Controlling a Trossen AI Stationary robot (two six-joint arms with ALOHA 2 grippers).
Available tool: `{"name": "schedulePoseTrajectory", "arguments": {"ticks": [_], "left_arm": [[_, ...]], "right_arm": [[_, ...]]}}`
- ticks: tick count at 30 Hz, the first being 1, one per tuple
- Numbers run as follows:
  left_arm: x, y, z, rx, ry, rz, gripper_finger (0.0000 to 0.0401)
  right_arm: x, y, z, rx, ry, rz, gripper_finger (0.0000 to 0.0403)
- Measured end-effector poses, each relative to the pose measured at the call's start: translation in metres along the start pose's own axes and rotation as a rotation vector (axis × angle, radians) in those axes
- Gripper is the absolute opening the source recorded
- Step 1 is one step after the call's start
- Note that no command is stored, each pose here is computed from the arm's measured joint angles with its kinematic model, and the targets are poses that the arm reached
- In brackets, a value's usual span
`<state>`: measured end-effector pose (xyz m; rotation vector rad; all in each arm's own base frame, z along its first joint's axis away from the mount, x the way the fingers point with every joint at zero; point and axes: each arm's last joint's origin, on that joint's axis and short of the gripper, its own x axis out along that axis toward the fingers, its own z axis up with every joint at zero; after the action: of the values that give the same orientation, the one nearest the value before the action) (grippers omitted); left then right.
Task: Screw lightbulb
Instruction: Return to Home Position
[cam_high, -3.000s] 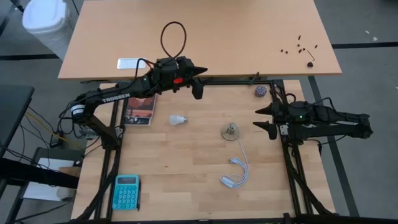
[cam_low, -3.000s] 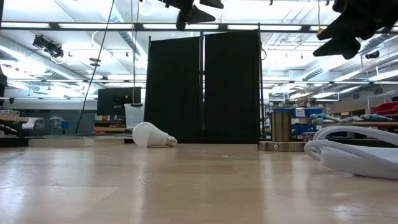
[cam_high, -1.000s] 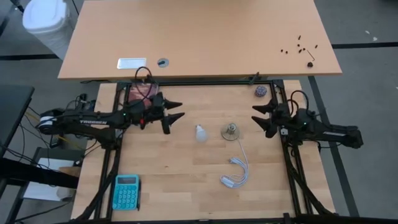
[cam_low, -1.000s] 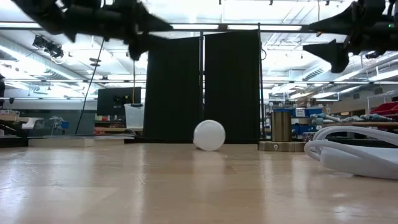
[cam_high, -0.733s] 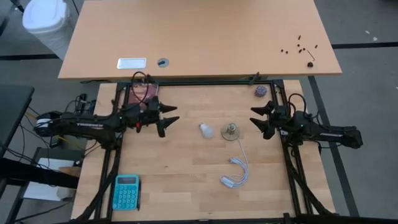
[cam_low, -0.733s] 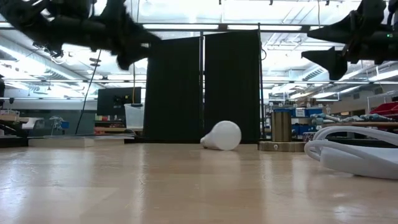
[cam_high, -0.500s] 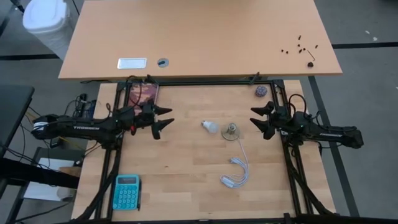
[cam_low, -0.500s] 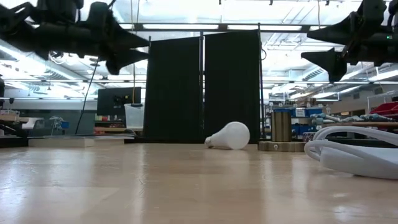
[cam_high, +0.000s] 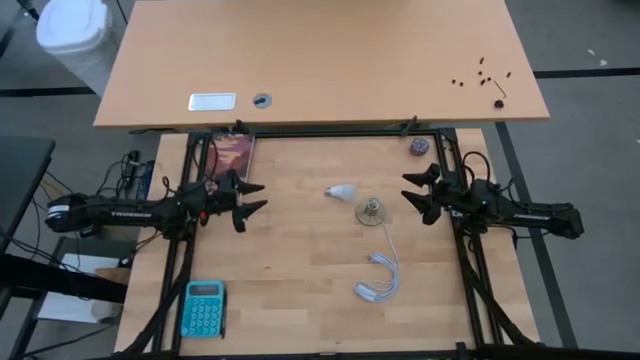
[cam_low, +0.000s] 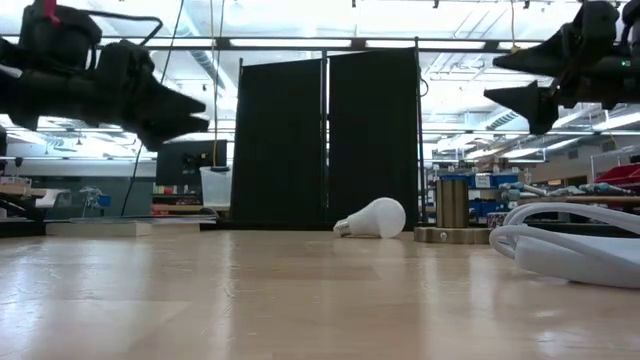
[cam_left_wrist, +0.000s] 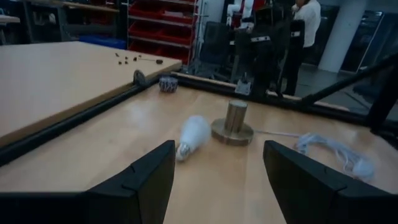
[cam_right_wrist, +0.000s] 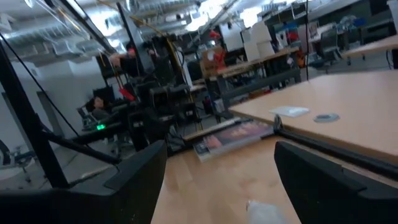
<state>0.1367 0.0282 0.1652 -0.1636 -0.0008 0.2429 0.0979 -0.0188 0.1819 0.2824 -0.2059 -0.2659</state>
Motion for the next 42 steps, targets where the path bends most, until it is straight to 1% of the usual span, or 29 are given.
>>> {"name": "schedulePoseTrajectory", "arguments": {"ticks": [4, 5, 8, 15, 24, 29, 35, 38, 42], "left_arm": [[-0.004, 0.001, -0.006, 0.002, 0.042, 0.008, 0.0247], [-0.005, 0.001, -0.004, 0.002, 0.030, 0.006, 0.0247], [-0.008, 0.000, 0.001, 0.000, -0.012, 0.000, 0.0247], [-0.020, -0.002, 0.018, -0.008, -0.172, -0.027, 0.0247], [-0.029, -0.003, 0.027, -0.013, -0.271, -0.043, 0.0247], [-0.041, -0.004, 0.038, -0.019, -0.403, -0.065, 0.0247], [-0.054, -0.005, 0.047, -0.025, -0.525, -0.085, 0.0247], [-0.057, -0.005, 0.049, -0.027, -0.556, -0.090, 0.0247], [-0.056, -0.005, 0.047, -0.026, -0.535, -0.087, 0.0247]], "right_arm": [[0.000, -0.002, -0.005, -0.009, 0.055, -0.016, 0.0307], [0.000, -0.002, -0.007, -0.012, 0.076, -0.023, 0.0307], [0.000, -0.003, -0.009, -0.014, 0.090, -0.026, 0.0307], [0.000, -0.003, -0.009, -0.014, 0.092, -0.027, 0.0307], [-0.001, -0.003, -0.008, -0.013, 0.086, -0.025, 0.0307], [-0.002, -0.002, -0.005, -0.008, 0.053, -0.015, 0.0307], [-0.002, -0.003, -0.007, -0.012, 0.077, -0.022, 0.0307], [-0.003, -0.003, -0.010, -0.016, 0.104, -0.031, 0.0307], [-0.003, -0.004, -0.014, -0.022, 0.150, -0.037, 0.0307]]}}
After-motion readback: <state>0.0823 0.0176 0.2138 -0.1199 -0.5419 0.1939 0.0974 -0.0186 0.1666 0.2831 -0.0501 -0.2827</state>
